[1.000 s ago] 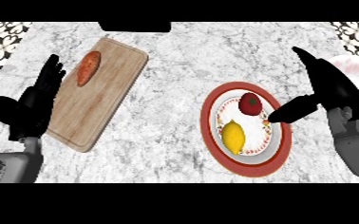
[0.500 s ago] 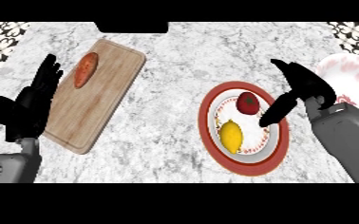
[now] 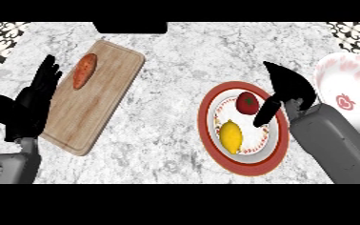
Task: Pick the tomato from the plate and place it in the bowl
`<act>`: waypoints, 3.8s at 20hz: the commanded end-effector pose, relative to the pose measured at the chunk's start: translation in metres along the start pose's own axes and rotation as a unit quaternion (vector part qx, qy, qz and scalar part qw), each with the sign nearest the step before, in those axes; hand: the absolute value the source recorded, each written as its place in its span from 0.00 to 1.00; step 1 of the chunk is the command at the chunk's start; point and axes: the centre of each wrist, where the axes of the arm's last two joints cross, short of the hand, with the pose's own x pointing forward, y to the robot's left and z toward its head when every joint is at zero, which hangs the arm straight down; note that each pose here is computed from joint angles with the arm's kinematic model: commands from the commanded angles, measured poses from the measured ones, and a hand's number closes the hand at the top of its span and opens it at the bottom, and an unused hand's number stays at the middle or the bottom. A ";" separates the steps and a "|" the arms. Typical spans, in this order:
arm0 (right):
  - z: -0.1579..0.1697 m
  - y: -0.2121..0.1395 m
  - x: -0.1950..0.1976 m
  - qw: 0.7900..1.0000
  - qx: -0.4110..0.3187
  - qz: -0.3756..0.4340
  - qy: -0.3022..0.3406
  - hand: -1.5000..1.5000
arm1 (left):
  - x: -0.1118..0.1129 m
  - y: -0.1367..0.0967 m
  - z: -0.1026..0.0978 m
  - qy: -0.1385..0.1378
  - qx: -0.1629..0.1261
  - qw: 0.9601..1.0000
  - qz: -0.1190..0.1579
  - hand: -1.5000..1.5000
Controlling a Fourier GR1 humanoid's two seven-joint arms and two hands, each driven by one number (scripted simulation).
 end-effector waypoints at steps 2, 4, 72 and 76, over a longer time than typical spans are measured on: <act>-0.020 0.012 -0.004 0.999 0.007 0.011 0.029 0.00 | -0.003 -0.014 -0.002 -0.004 0.006 1.000 -0.006 0.50; -0.020 0.014 0.016 0.999 0.029 0.004 0.027 0.00 | 0.004 -0.005 0.000 -0.008 0.005 1.000 -0.006 0.50; 0.070 -0.128 -0.052 0.910 -0.393 -0.130 -0.018 1.00 | -0.006 -0.018 -0.002 -0.007 0.002 1.000 -0.002 0.50; 0.047 -0.117 -0.106 0.906 -0.386 -0.171 -0.020 1.00 | 0.007 0.002 -0.002 -0.006 0.012 1.000 0.000 0.50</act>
